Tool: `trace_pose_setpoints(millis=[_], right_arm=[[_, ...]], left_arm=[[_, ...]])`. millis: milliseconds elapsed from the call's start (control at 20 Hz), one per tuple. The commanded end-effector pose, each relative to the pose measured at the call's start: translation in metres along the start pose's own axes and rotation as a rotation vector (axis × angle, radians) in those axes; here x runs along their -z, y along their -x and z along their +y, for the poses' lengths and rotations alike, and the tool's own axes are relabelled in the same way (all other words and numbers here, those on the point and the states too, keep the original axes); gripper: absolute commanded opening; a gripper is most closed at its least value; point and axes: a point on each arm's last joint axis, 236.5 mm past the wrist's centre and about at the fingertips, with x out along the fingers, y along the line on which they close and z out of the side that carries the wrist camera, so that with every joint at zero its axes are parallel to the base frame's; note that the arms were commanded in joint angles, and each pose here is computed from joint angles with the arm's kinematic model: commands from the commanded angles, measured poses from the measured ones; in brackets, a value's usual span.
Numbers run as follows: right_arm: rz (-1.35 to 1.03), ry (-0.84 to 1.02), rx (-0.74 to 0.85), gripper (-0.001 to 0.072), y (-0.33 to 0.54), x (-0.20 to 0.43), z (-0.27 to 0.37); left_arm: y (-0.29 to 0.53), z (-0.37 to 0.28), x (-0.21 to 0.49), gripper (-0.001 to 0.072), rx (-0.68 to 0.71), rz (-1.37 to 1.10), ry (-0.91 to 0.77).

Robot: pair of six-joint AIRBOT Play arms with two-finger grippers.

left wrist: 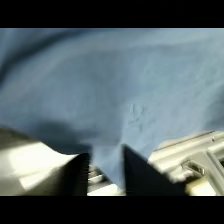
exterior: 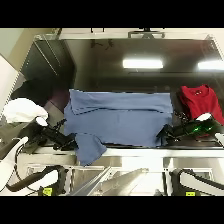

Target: Fold the shirts.

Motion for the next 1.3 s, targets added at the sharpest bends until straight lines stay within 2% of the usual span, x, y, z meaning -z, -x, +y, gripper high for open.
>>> trace_pose_setpoints(millis=[0, 50, 250, 350, 550, 650, 800, 1000, 1100, 1250], right_arm=[[0.014, 0.024, -0.017, 0.0127, 0.002, 0.002, 0.005], [0.031, 0.033, -0.026, 0.0017, 0.004, 0.005, 0.008], [0.061, 0.061, -0.045, 0.0016, 0.023, 0.002, 0.023], [0.064, 0.059, -0.004, 0.0016, 0.032, -0.001, 0.02], [0.037, 0.073, 0.087, 0.0016, 0.055, -0.01, 0.014], [-0.014, 0.073, 0.077, 0.0016, 0.067, -0.024, 0.026], [-0.14, 0.133, -0.018, 0.0016, 0.092, -0.059, 0.074], [-0.378, 0.196, 0.033, 0.0016, 0.126, -0.12, 0.104], [-0.457, 0.188, 0.044, 0.0017, 0.136, -0.149, 0.103], [-0.425, 0.146, 0.053, 0.0017, 0.116, -0.174, 0.084]], left_arm=[[0.026, -0.025, -0.062, 0.0032, 0.014, -0.219, -0.06], [0.034, -0.036, -0.065, 0.0031, 0.031, -0.227, -0.079], [0.068, -0.062, -0.066, 0.0023, 0.04, -0.211, -0.163], [0.08, -0.07, -0.065, 0.0023, 0.044, -0.218, -0.183], [0.141, -0.097, -0.07, 0.0023, 0.042, -0.418, -0.277], [0.171, -0.107, -0.067, 0.0023, 0.043, -0.483, -0.309], [0.2, -0.127, -0.078, 0.0022, 0.043, -0.541, -0.342], [0.208, -0.147, -0.116, 0.0014, 0.016, -0.545, -0.376], [0.209, -0.141, -0.146, 0.0014, -0.051, -0.557, -0.355], [0.196, -0.134, -0.184, 0.0014, -0.128, -0.526, -0.361]])
